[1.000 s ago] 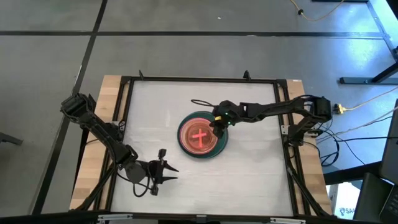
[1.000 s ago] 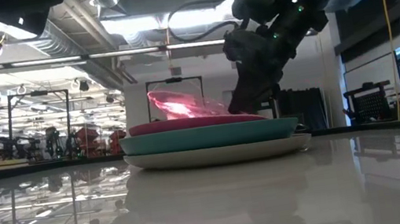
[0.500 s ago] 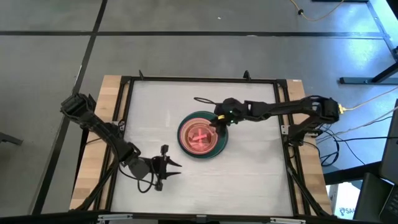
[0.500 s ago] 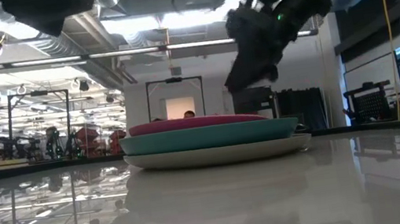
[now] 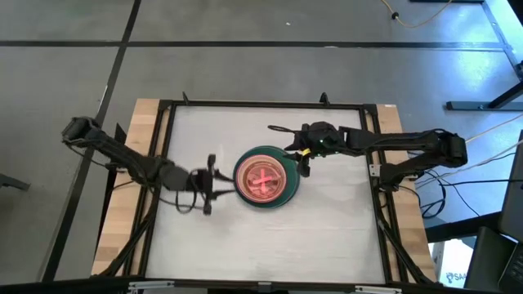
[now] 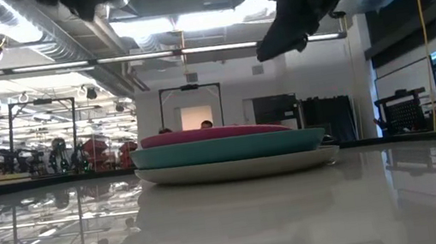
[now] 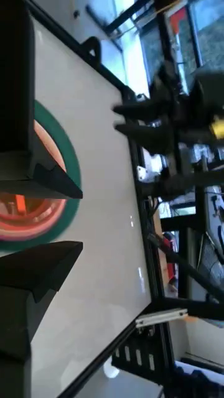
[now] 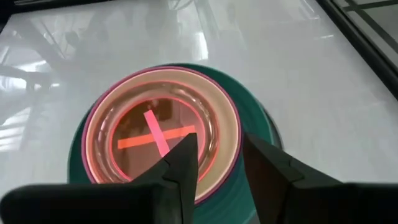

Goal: Stack plastic plates
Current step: Return to Home Position

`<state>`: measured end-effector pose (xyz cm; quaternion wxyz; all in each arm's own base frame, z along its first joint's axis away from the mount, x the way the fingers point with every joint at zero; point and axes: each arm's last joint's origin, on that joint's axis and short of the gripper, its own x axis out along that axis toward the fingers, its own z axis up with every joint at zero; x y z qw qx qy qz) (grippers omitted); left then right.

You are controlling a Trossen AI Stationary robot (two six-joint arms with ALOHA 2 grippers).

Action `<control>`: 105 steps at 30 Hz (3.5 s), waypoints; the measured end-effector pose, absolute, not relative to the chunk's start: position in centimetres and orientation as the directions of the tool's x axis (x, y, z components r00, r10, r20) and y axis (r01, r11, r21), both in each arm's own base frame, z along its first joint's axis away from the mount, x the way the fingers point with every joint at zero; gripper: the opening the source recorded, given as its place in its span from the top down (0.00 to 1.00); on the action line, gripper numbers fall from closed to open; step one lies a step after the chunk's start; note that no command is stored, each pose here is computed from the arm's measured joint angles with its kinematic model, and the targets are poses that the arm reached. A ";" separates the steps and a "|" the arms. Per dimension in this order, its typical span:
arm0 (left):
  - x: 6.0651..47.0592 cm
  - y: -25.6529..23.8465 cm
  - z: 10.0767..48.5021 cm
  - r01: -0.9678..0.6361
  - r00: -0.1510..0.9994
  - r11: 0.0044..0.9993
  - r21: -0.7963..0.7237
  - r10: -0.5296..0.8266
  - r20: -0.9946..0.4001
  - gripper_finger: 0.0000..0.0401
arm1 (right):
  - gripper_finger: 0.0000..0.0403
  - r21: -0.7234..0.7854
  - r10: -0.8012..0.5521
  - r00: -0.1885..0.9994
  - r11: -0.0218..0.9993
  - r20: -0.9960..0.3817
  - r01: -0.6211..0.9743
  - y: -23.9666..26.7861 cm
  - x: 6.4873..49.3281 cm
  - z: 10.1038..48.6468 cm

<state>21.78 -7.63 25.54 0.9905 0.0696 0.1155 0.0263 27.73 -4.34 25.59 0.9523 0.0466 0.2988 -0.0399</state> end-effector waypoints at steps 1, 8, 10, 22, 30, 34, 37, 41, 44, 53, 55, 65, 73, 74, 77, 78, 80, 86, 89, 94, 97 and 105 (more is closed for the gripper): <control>21.5 -6.6 25.3 -0.033 0.972 0.991 0.131 0.062 -0.225 0.72 | 0.70 0.063 -0.048 0.817 0.993 -0.574 0.102 -4.3 27.7 25.6; 18.4 -1.5 22.5 -0.135 0.978 0.991 -0.003 0.132 -0.160 0.79 | 0.71 0.037 -0.053 0.793 0.995 -0.607 0.095 -4.2 26.9 23.7; 17.3 -1.2 21.3 -0.144 0.982 0.989 -0.019 0.140 -0.124 0.83 | 0.73 0.033 -0.056 0.774 0.995 -0.630 0.099 -4.2 26.6 22.8; 13.0 -0.2 17.7 -0.231 0.971 0.969 -0.087 0.235 0.033 1.00 | 0.99 0.078 0.057 0.846 0.997 -0.529 -0.018 -3.3 23.4 22.2; 11.9 0.1 17.4 -0.281 0.959 0.956 -0.088 0.284 0.024 0.98 | 0.97 0.074 0.053 0.915 0.997 -0.399 -0.025 -2.6 19.0 21.8; 11.5 0.2 17.7 -0.290 0.954 0.952 -0.096 0.295 0.046 0.98 | 0.99 0.057 0.046 0.955 0.998 -0.293 -0.031 -2.2 16.8 21.2; 11.3 0.2 17.7 -0.289 0.954 0.952 -0.097 0.295 0.053 0.98 | 0.99 0.055 0.042 0.968 0.998 -0.247 -0.029 -2.0 15.5 20.7; 11.0 0.2 17.5 -0.291 0.955 0.952 -0.091 0.295 0.035 0.98 | 1.00 0.057 0.033 0.984 0.998 -0.172 -0.024 -1.7 13.8 20.3; 10.9 0.2 17.5 -0.291 0.955 0.952 -0.092 0.295 0.038 0.98 | 1.00 0.067 0.026 0.992 0.998 -0.126 -0.018 -1.6 12.7 19.7; 10.7 0.2 17.6 -0.290 0.954 0.952 -0.094 0.295 0.044 0.98 | 1.00 0.074 -0.024 1.000 0.997 0.016 0.023 -1.3 10.5 17.8; 10.7 0.2 17.6 -0.290 0.954 0.952 -0.094 0.295 0.044 0.98 | 0.99 0.078 -0.024 0.999 0.997 0.031 0.022 -1.3 10.3 17.2; 10.8 0.2 16.4 -0.279 0.960 0.958 -0.065 0.277 -0.038 0.98 | 0.99 0.090 -0.042 0.999 0.995 -0.012 0.043 -1.3 10.0 16.5; 10.7 0.2 16.2 -0.287 0.958 0.955 -0.080 0.283 -0.053 0.98 | 0.99 0.092 -0.047 0.999 0.995 -0.025 0.049 -1.3 10.1 16.4; 10.7 0.2 16.2 -0.299 0.954 0.951 -0.080 0.295 -0.053 0.98 | 0.99 0.092 -0.047 0.999 0.995 -0.026 0.049 -1.3 10.1 16.4; 10.7 0.4 16.2 -0.341 0.940 0.937 -0.077 0.338 -0.054 0.98 | 0.99 0.092 -0.046 0.999 0.995 -0.026 0.048 -1.3 10.1 16.4; 10.7 0.4 16.2 -0.349 0.937 0.934 -0.077 0.345 -0.054 0.98 | 0.99 0.092 -0.045 0.999 0.995 -0.026 0.047 -1.3 10.1 16.4; 10.7 0.4 16.2 -0.353 0.935 0.932 -0.076 0.350 -0.054 0.98 | 0.99 0.092 -0.044 0.999 0.995 -0.026 0.046 -1.3 10.1 16.4; 10.7 0.4 16.2 -0.354 0.935 0.932 -0.077 0.350 -0.054 0.98 | 0.99 0.092 -0.044 0.999 0.995 -0.026 0.046 -1.3 10.1 16.4; 10.7 0.4 16.2 -0.354 0.935 0.932 -0.077 0.350 -0.054 0.98 | 0.99 0.092 -0.043 0.999 0.995 -0.026 0.046 -1.3 10.1 16.4; 10.7 0.4 16.2 -0.354 0.935 0.932 -0.077 0.350 -0.054 0.98 | 0.99 0.091 -0.044 0.999 0.995 -0.026 0.046 -1.3 10.1 16.4; 10.7 0.4 16.2 -0.354 0.935 0.932 -0.077 0.350 -0.054 0.98 | 0.99 0.091 -0.044 0.999 0.995 -0.027 0.046 -1.3 10.1 16.4; 10.7 0.4 16.2 -0.354 0.935 0.932 -0.077 0.350 -0.054 0.98 | 0.99 0.091 -0.044 0.999 0.995 -0.027 0.046 -1.3 10.1 16.4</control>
